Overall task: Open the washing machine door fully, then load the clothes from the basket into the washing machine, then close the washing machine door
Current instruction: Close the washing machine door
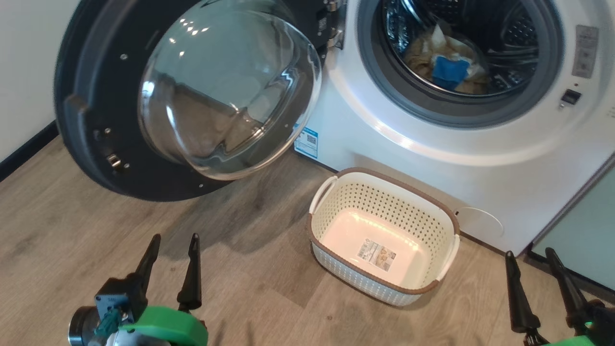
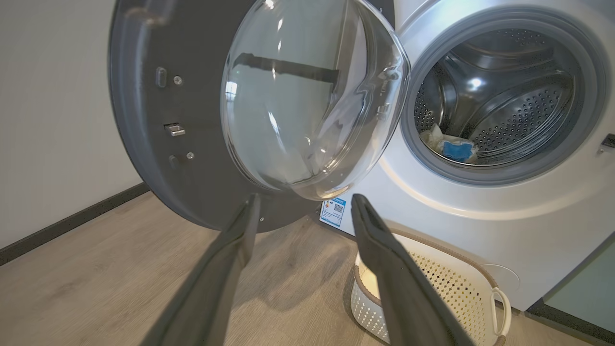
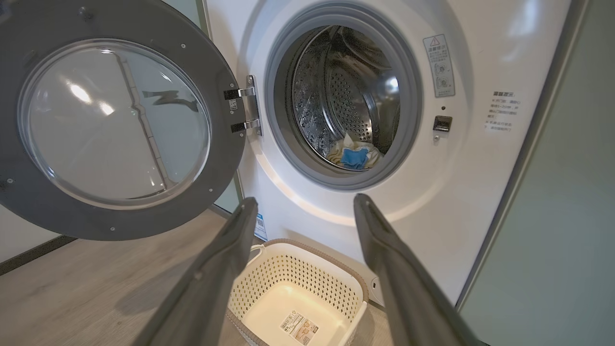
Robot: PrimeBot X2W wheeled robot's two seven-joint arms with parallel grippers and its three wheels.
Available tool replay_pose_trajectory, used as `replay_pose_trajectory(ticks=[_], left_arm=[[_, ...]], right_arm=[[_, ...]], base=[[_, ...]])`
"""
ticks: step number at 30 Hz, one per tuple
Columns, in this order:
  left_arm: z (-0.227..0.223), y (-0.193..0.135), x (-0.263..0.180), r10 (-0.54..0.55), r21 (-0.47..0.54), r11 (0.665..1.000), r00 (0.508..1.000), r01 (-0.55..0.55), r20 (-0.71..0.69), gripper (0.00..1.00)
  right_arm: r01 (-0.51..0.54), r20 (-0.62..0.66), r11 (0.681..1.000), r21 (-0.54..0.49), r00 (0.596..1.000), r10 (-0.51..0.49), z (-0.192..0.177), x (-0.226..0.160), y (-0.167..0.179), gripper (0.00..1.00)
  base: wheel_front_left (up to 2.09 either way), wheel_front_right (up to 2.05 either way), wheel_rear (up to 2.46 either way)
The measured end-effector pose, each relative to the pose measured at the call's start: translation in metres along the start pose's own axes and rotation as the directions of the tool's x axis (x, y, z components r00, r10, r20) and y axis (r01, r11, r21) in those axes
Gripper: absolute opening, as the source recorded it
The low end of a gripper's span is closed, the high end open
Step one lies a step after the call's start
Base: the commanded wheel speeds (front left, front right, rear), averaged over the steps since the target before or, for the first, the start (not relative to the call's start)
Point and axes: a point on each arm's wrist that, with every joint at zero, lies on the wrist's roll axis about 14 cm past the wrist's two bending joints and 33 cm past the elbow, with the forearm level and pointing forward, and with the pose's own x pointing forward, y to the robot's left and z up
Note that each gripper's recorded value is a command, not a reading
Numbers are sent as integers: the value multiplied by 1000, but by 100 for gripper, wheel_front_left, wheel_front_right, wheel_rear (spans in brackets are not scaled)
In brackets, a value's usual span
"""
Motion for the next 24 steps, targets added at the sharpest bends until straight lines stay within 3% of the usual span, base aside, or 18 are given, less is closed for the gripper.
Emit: replay_pose_trajectory(ticks=[12, 13, 15, 16, 18, 24], left_arm=[[0, 9, -11, 24, -5, 1000, 1000, -24, 1, 100], [0, 9, -11, 24, -6, 1000, 1000, -24, 1, 92], [0, 9, -11, 23, -7, 1000, 1000, -23, 3, 48], [1, 8, -11, 22, -7, 1000, 1000, -22, 3, 37], [1, 7, -11, 17, -9, 1000, 1000, -17, 4, 0], [-3, 4, -14, -1, -27, 1000, 1000, 1, -14, 0]], right_arm=[[-51, -1, 999, 2, 999, 51, 0, 2, 17, 100], [-51, -1, 999, 1, 999, 51, 1, 2, 18, 100], [-51, -2, 999, 1, 999, 51, 0, 2, 18, 100], [-52, -2, 999, 1, 999, 52, 1, 2, 18, 100], [-51, -1, 999, 0, 999, 51, 1, 1, 18, 100], [-48, 2, 999, -2, 999, 48, 2, 0, 18, 100]], base=[[0, 0, 0], [0, 0, 0], [0, 0, 0], [0, 0, 0], [0, 0, 0], [0, 0, 0]])
